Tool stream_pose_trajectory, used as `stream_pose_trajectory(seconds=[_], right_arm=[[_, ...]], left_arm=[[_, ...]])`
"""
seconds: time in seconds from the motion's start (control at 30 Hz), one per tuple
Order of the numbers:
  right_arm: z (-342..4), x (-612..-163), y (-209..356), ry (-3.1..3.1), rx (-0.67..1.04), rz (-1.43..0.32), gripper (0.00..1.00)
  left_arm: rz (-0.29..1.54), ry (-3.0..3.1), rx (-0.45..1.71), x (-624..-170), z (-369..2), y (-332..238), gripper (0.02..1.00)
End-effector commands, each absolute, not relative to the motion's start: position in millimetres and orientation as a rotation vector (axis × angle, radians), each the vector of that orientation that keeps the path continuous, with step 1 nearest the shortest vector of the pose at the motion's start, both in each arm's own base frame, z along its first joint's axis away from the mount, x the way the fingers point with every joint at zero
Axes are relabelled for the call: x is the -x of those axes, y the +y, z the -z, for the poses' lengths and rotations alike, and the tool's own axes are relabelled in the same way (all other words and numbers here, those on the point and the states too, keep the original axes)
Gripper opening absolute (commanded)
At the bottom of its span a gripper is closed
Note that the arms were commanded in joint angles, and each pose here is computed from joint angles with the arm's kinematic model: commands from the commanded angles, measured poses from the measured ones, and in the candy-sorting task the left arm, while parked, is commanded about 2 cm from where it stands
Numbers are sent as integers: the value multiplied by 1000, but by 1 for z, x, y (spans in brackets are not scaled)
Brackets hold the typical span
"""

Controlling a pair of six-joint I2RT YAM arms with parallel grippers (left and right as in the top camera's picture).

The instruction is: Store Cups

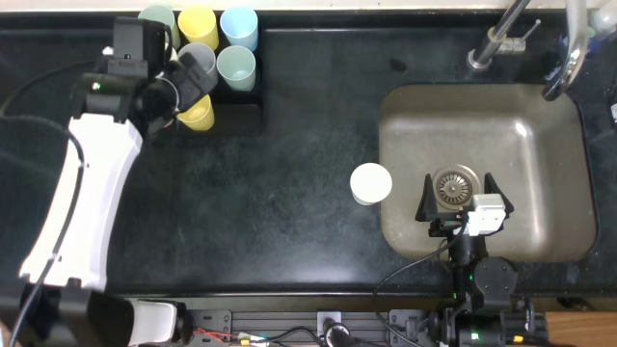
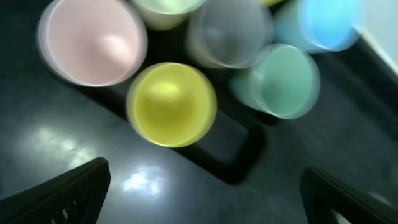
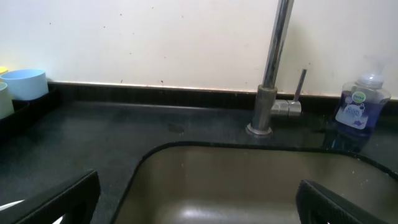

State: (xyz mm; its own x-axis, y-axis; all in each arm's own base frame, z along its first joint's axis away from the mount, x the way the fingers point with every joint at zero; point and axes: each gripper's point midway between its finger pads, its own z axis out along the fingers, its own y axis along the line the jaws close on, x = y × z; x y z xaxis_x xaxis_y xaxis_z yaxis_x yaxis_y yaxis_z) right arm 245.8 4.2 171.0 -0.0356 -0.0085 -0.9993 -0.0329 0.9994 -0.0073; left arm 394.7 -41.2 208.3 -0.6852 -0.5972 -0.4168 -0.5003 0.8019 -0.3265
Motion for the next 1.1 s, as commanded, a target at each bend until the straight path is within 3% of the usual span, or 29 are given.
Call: stream_pose_trajectory(seconds=[0.03, 0.23, 0.43, 0.57, 0.77, 0.87, 0.97, 1.1], right_arm=[[-172, -246, 6, 1597, 43, -25, 996], [-172, -246, 6, 1597, 43, -25, 998], [-172, -246, 6, 1597, 43, -25, 998], [-172, -246, 6, 1597, 43, -25, 996], [-172, -246, 6, 1597, 43, -25, 998], [-172, -246, 6, 1597, 43, -25, 998], [-172, -246, 6, 1597, 43, -25, 993], [-172, -246, 6, 1597, 43, -25, 998]], left_arm=[[332, 2466, 344, -400, -233, -121, 1000], [317, 2308, -201, -382, -245, -258, 1000], [276, 2396, -438, -325, -208, -314, 1000], [298, 2425, -401, -313, -209, -316, 998], [376, 2285, -337, -311, -260, -304, 1000], [510, 2136, -294, -308, -280, -303, 998], [758, 1899, -260, -300, -303, -303, 998], [930, 1600, -184, -285, -322, -264, 1000]])
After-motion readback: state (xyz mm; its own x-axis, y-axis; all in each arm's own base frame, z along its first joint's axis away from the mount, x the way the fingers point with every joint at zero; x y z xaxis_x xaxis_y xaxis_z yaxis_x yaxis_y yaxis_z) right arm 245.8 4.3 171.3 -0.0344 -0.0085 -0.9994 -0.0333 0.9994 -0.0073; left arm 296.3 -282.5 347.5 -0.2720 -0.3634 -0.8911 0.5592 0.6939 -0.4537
